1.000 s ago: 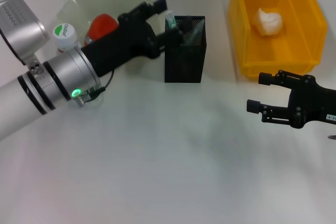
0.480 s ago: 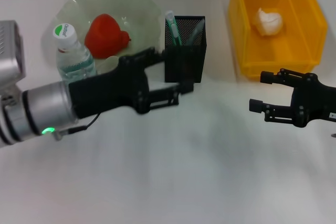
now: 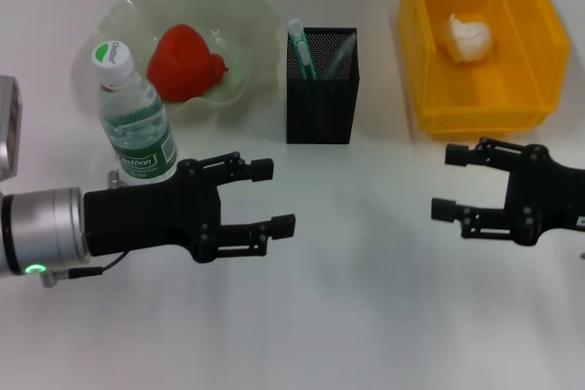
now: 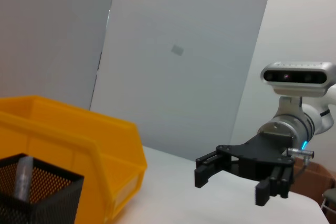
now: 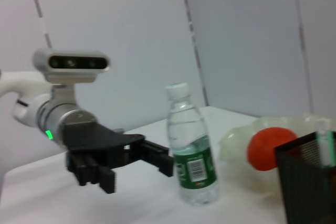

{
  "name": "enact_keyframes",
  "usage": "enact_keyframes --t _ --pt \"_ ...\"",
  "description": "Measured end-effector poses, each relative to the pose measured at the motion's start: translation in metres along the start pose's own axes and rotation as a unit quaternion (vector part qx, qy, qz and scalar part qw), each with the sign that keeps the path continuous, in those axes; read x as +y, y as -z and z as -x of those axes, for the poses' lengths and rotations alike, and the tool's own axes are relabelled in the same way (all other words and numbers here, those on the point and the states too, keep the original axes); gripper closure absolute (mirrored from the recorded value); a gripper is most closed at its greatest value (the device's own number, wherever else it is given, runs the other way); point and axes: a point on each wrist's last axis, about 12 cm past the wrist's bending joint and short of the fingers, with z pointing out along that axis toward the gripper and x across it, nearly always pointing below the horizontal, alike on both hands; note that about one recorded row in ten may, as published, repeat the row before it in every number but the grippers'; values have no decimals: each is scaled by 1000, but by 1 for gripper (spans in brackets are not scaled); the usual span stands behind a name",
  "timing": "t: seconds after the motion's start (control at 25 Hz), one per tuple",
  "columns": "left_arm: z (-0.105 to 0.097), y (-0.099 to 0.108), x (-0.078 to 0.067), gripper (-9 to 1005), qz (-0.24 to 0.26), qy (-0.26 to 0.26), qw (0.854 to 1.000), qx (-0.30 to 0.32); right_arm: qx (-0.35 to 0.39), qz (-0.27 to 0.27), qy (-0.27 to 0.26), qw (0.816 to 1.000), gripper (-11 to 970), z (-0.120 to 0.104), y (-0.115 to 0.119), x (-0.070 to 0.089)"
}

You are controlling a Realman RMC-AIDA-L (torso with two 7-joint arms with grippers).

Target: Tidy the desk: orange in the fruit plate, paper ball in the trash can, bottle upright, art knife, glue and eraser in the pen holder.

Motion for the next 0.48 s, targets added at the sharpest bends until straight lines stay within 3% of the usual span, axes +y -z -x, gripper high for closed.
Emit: enact_keyframes --t 0.48 --pt "-4 19 0 178 17 4 1000 1 14 40 -6 999 150 -1 -24 4"
